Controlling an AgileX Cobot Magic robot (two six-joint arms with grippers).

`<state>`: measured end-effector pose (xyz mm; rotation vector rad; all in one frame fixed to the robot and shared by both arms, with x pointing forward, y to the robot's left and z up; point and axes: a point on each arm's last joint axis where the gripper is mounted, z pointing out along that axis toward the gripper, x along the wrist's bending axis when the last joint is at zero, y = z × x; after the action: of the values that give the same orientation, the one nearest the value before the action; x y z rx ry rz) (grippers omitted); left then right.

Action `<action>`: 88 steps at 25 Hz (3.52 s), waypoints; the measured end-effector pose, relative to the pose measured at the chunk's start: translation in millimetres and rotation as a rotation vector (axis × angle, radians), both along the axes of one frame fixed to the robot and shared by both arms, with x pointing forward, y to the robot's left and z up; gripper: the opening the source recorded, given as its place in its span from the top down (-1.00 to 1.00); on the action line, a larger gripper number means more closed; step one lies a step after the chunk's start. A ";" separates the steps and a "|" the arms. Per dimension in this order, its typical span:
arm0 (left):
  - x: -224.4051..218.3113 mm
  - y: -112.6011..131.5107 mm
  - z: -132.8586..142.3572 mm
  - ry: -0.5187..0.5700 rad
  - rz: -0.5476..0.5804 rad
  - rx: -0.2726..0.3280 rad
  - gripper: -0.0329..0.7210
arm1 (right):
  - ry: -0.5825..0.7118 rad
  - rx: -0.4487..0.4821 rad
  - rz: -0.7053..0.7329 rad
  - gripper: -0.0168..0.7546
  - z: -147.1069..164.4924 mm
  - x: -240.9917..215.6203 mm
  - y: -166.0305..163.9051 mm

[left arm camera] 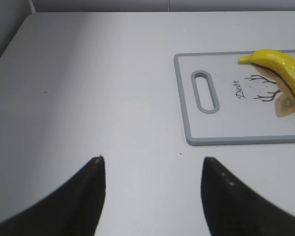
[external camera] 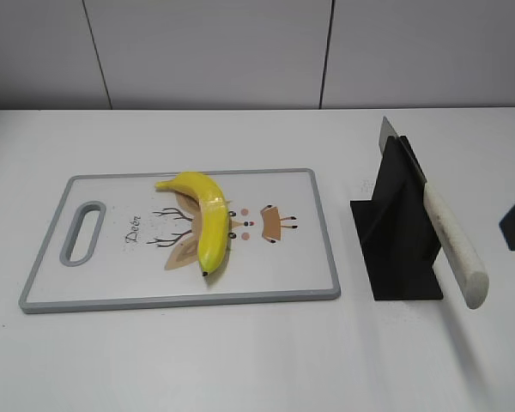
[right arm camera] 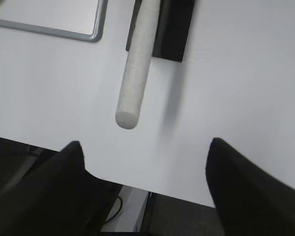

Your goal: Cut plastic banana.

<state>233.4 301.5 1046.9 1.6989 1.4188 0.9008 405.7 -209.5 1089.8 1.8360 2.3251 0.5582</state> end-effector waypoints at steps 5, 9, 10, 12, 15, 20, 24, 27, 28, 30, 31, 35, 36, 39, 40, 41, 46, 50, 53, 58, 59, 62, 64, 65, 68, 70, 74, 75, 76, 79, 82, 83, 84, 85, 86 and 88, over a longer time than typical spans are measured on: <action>0.0 0.0 0.0 0.000 0.000 0.000 -0.64 | 0.105 -0.045 -0.002 -0.57 -19.2 34.3 18.1; 0.0 0.0 0.0 0.000 0.000 0.000 -0.62 | 0.153 -0.069 -0.007 -0.57 -41.3 54.9 28.5; 0.0 0.0 0.0 0.000 0.000 0.000 -0.62 | 0.170 -0.078 -0.008 -0.57 -48.2 59.3 30.6; 0.0 0.0 0.0 0.000 0.000 0.000 -0.60 | 0.205 -0.095 -0.010 -0.57 -61.0 66.2 34.2; 0.0 0.0 0.0 0.000 0.000 0.000 -0.60 | 0.248 -0.115 -0.017 -0.57 -80.5 76.3 39.3; 0.0 0.0 0.0 0.000 0.000 0.000 -0.60 | 0.291 -0.127 -0.063 -0.42 -101.8 86.2 44.2; 0.0 0.0 0.0 0.000 0.000 0.000 -0.58 | 0.310 -0.126 -0.107 -0.10 -106.1 87.4 44.8; 0.0 0.0 0.0 0.000 0.000 0.000 -0.56 | 0.314 -0.121 -0.120 0.17 -106.1 87.3 45.0; 0.0 0.0 0.0 0.000 0.000 0.000 -0.56 | 0.315 -0.120 -0.122 0.26 -106.1 87.2 45.1; 0.0 0.0 0.0 0.000 0.000 0.000 -0.56 | 0.318 -0.130 -0.125 0.50 -106.2 86.8 44.2; 0.0 0.0 0.0 0.000 0.000 0.000 -0.56 | 0.320 -0.134 -0.130 0.52 -106.2 86.7 43.8; 0.0 0.0 0.0 0.000 0.000 0.000 -0.55 | 0.325 -0.137 -0.134 0.52 -106.2 86.3 43.5; 0.0 0.0 0.0 0.000 0.000 0.000 -0.55 | 0.324 -0.136 -0.134 0.52 -105.9 86.2 43.4; 0.0 0.0 0.0 0.000 0.000 0.000 -0.55 | 0.322 -0.124 -0.137 0.52 -101.8 84.3 43.3; 0.0 0.0 0.0 0.000 0.000 0.000 -0.55 | 0.319 -0.118 -0.138 0.52 -99.6 83.3 43.1; 0.0 0.0 0.0 0.000 0.000 0.000 -0.55 | 0.315 -0.107 -0.141 0.52 -96.3 81.9 43.1; 0.0 0.0 0.0 0.000 0.000 0.000 -0.55 | 0.287 -0.078 -0.144 0.52 -80.0 74.5 40.2; 0.0 0.0 0.0 0.000 0.000 0.000 -0.55 | 0.264 -0.062 -0.144 0.52 -70.1 69.9 38.0; 0.0 0.0 0.0 0.000 0.000 0.000 -0.55 | 0.246 -0.051 -0.143 0.52 -62.6 67.4 36.8; 0.0 0.0 0.0 0.000 0.000 0.000 -0.55 | 0.195 -0.021 -0.143 0.52 -42.6 66.3 36.1; 0.0 0.0 0.0 0.000 0.000 0.000 -0.55 | 0.178 -0.014 -0.137 0.52 -37.8 66.2 36.0; 0.0 0.0 0.0 0.000 0.000 0.000 -0.55 | 0.138 0.011 -0.131 0.52 -23.6 65.7 36.3; 0.0 0.0 0.0 0.000 0.000 0.000 -0.55 | 0.123 0.011 -0.127 0.52 -15.9 65.0 35.3; 0.0 0.0 0.0 0.000 0.000 0.000 -0.55 | 0.111 0.013 -0.126 0.52 -11.3 64.8 34.9; 0.0 0.0 0.0 0.000 0.000 0.000 -0.55 | 0.074 0.030 -0.120 0.52 0.8 65.0 34.7; 0.0 0.0 0.0 0.000 0.000 0.000 -0.55 | 0.048 0.036 -0.104 0.52 7.4 65.6 34.8; 0.0 0.0 0.0 0.000 0.000 0.000 -0.55 | -0.007 0.040 -0.059 0.52 20.6 68.6 35.9; 0.0 0.0 0.0 0.000 0.000 0.000 -0.55 | -0.021 0.037 -0.031 0.52 23.5 69.1 36.4; -0.1 0.0 0.4 -0.002 0.000 0.000 -0.55 | -0.035 0.032 0.001 0.52 26.2 69.6 36.9; -1.5 -0.7 4.7 -0.021 -0.006 -0.011 -0.55 | -0.078 0.012 0.090 0.52 33.8 70.8 37.8; 0.2 -3.8 16.8 -0.054 -0.029 -0.040 -0.55 | -0.121 0.014 0.123 0.52 45.2 73.1 39.0; 3.5 -5.4 22.5 -0.065 -0.043 -0.044 -0.55 | -0.138 0.014 0.136 0.52 49.4 75.2 39.8; 7.9 -7.4 27.6 -0.067 -0.062 -0.044 -0.55 | -0.148 0.007 0.156 0.52 51.8 77.6 40.7; 13.9 -8.9 32.4 -0.067 -0.074 -0.041 -0.55 | -0.162 0.001 0.177 0.52 55.0 80.4 41.8; 19.5 -10.3 37.5 -0.072 -0.087 -0.034 -0.55 | -0.171 -0.010 0.204 0.52 56.9 84.3 43.5; 35.1 -12.4 46.0 -0.055 -0.103 -0.012 -0.55 | -0.169 -0.040 0.262 0.52 57.5 92.6 47.1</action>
<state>268.5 289.1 1092.9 1.7090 1.2859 0.8742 498.3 -162.4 1147.3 1.4149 2.4544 0.6636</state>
